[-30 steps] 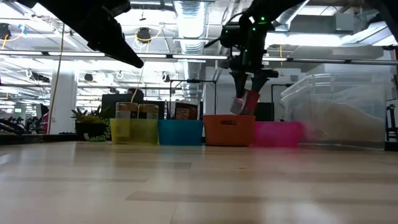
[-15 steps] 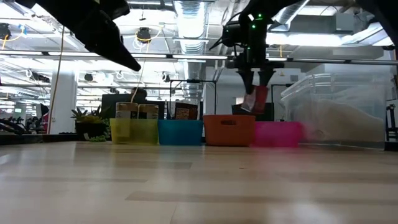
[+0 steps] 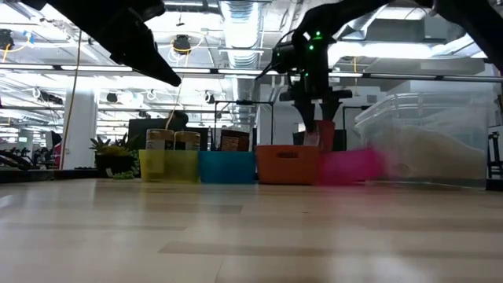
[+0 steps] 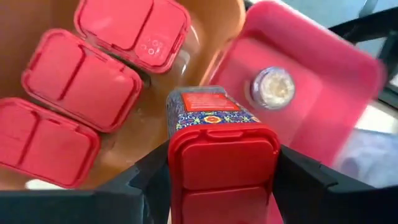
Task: Sort spices by type
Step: Put the red spice container into the orange bin
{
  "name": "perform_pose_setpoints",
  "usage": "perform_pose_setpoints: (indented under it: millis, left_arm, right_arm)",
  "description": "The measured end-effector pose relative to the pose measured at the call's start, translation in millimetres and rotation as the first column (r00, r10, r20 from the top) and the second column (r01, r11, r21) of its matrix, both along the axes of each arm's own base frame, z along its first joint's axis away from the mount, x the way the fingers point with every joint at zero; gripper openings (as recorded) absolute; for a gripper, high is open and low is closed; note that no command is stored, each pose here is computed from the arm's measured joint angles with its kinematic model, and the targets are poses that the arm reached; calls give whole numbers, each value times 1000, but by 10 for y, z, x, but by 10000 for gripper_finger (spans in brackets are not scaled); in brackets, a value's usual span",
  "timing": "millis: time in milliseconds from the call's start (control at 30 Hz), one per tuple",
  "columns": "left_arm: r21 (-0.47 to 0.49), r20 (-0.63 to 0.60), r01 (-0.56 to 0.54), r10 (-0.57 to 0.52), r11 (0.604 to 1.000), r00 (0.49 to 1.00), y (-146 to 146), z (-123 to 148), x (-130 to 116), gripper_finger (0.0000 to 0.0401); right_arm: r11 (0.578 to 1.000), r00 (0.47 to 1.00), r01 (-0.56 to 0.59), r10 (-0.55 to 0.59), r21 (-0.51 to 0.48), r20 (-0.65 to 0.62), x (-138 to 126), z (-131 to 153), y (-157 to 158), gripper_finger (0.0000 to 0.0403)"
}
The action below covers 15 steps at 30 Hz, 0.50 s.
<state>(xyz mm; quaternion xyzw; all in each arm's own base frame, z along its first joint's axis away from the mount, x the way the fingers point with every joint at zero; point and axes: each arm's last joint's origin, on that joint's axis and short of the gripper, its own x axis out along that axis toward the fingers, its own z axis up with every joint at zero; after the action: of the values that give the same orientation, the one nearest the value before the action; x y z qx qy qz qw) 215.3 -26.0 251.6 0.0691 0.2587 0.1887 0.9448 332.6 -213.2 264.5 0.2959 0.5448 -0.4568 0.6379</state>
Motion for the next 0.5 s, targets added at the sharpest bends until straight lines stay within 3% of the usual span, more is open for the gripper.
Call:
perform_pose_setpoints:
  millis: [200, 500]
  left_arm:
    - [2, -1, 0, 0, 1000, 1000, 0, 0, 0, 173]
    - [4, -7, 1, -1, 1000, 1000, 1, -5, -3, 173]
  right_arm:
    - [997, 998, -62, 62, 34, 2, 97, -104, 21, 244]
    - [998, 997, -65, 65, -5, 28, 76, 197, -12, 244]
